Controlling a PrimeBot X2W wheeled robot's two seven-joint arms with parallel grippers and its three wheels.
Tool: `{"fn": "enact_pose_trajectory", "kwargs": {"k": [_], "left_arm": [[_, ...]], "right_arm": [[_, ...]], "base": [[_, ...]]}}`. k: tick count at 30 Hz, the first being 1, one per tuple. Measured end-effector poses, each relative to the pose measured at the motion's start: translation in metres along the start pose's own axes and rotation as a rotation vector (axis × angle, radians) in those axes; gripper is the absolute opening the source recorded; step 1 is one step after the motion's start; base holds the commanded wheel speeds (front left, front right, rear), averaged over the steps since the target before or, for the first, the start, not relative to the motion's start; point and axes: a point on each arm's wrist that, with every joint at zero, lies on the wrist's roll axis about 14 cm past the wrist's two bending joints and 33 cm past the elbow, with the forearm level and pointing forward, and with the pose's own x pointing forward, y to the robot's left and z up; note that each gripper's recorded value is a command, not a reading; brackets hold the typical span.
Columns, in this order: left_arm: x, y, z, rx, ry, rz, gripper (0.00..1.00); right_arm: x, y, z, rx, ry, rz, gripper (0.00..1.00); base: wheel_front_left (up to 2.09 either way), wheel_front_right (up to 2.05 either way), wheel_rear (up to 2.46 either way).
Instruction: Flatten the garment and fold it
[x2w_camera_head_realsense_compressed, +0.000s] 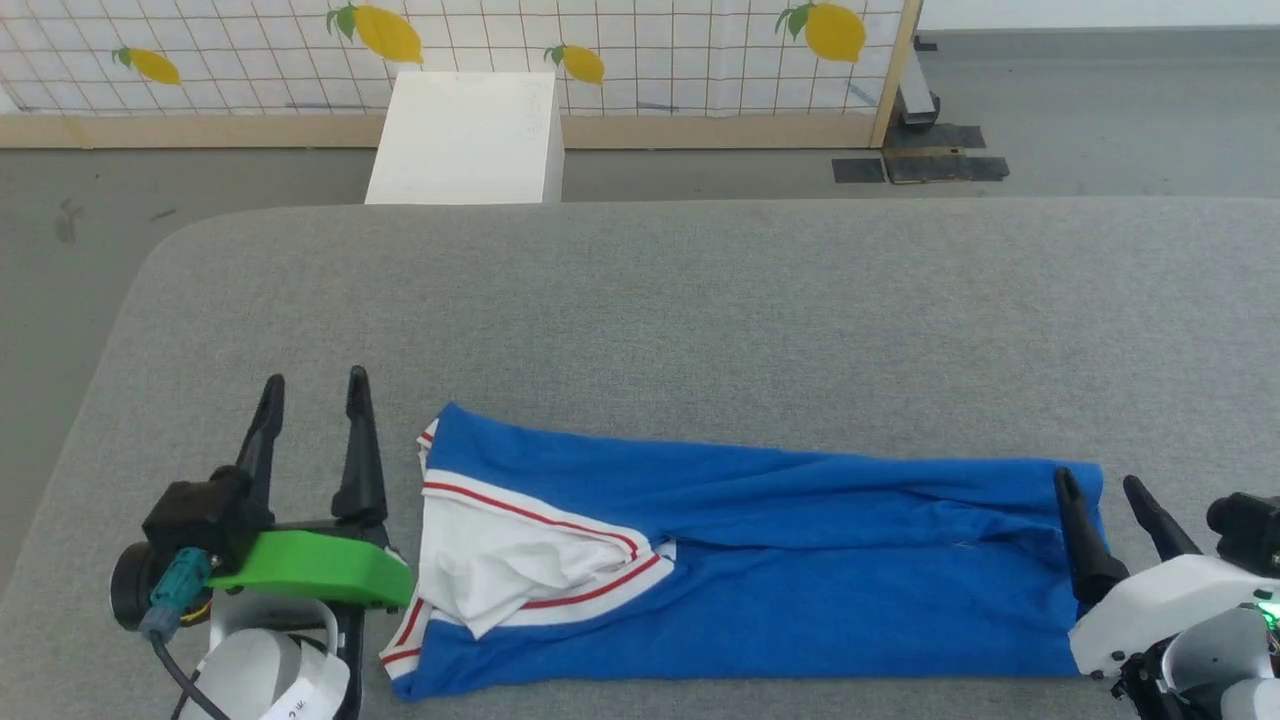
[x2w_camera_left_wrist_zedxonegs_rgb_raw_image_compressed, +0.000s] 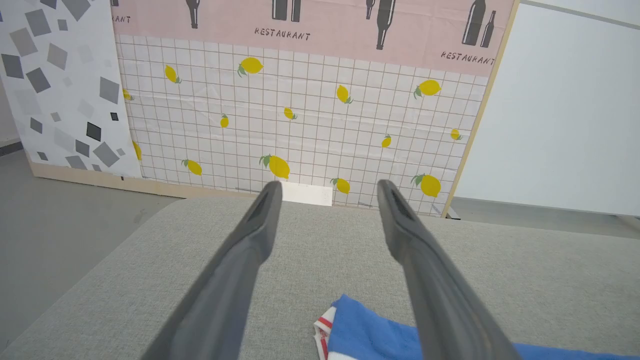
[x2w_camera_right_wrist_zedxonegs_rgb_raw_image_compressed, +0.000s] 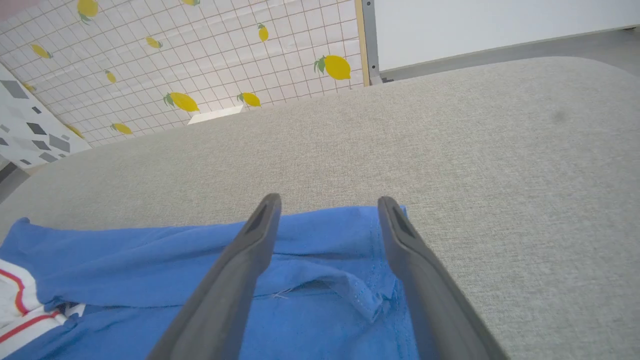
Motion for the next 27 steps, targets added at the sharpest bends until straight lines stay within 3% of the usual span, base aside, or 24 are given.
{"fn": "enact_pose_trajectory", "kwargs": {"k": [11,19,27], "left_arm": [[-0.001,0.010,-0.016,0.005,0.027,0.044,1.00],[-0.004,0.015,-0.024,0.020,0.048,0.049,1.00],[-0.005,0.017,-0.030,0.021,0.063,0.053,1.00]], "right_arm": [[0.006,-0.035,-0.020,0.077,0.122,-0.133,1.00],[0.006,-0.048,-0.065,0.094,0.410,-0.190,1.00],[0.010,-0.044,-0.085,0.085,0.596,-0.191,1.00]], "base": [[0.00,0.00,0.00],[0.00,0.00,0.00],[0.00,0.00,0.00]]}}
